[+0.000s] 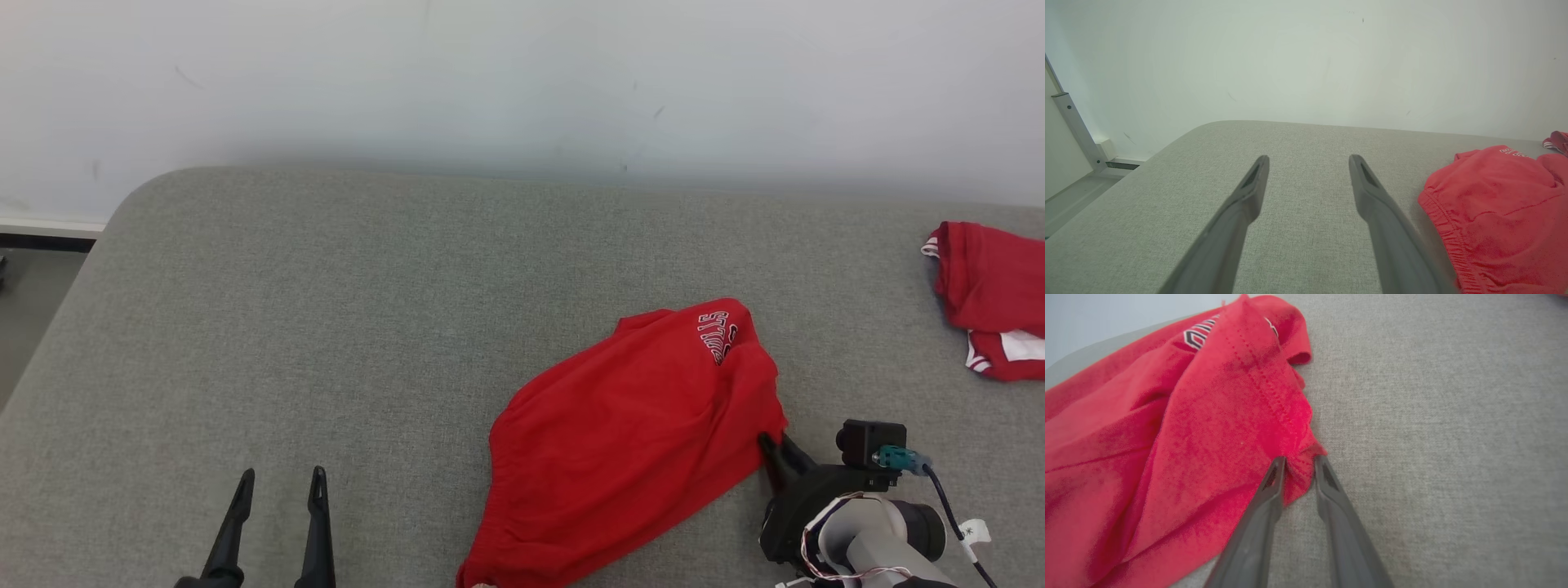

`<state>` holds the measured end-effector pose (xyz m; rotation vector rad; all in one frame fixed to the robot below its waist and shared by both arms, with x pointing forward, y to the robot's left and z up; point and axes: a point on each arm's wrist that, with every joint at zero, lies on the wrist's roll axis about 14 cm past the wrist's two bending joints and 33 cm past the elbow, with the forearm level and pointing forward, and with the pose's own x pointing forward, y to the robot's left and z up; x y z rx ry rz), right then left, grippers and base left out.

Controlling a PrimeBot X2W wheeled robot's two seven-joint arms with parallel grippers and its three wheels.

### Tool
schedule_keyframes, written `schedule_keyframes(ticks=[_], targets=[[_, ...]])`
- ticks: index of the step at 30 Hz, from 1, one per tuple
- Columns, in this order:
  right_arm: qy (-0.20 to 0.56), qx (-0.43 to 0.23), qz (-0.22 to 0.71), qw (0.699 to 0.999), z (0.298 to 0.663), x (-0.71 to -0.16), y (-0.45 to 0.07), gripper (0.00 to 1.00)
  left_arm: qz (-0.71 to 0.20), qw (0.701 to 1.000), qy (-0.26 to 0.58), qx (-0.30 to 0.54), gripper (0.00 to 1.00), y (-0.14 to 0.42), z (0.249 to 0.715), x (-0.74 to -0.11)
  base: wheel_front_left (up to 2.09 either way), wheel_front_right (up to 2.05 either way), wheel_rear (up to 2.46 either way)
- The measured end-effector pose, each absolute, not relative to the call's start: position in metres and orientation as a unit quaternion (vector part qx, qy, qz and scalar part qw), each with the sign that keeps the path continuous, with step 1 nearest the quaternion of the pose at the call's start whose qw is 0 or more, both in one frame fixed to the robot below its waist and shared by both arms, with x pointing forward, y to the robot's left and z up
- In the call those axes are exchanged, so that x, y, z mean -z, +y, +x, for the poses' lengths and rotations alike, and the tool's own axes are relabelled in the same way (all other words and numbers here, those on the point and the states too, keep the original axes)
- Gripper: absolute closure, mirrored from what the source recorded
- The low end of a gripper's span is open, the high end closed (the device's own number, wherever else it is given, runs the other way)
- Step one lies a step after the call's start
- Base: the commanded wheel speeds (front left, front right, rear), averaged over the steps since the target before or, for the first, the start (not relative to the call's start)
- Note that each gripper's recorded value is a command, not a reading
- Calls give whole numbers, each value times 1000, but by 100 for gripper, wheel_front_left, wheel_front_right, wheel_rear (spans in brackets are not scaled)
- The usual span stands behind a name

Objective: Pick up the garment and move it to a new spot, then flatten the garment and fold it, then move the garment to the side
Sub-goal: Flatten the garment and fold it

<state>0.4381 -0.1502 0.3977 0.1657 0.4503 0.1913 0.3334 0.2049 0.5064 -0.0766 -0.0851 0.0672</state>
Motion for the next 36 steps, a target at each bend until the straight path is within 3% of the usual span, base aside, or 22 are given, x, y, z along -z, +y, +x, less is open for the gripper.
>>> schedule_keyframes(ticks=[8, 16, 21, 28, 36], targets=[[170, -88, 91, 977, 434, -415, -165, 100, -39, 998, -42, -36, 0, 205, 334, -506, 0, 0, 0], [160, -48, 97, 981, 387, -411, -217, 100, -48, 998, -38, -21, 0, 192, 334, -503, 0, 0, 0], [157, -61, 103, 980, 370, -424, -216, 100, -52, 998, -40, -14, 0, 187, 338, -504, 0, 0, 0], [143, -110, 100, 979, 384, -464, -178, 100, -54, 998, -37, -10, 0, 185, 338, -503, 0, 0, 0], [155, -173, 91, 968, 434, -484, -112, 100, -60, 997, -39, -15, 0, 187, 337, -504, 0, 0, 0]])
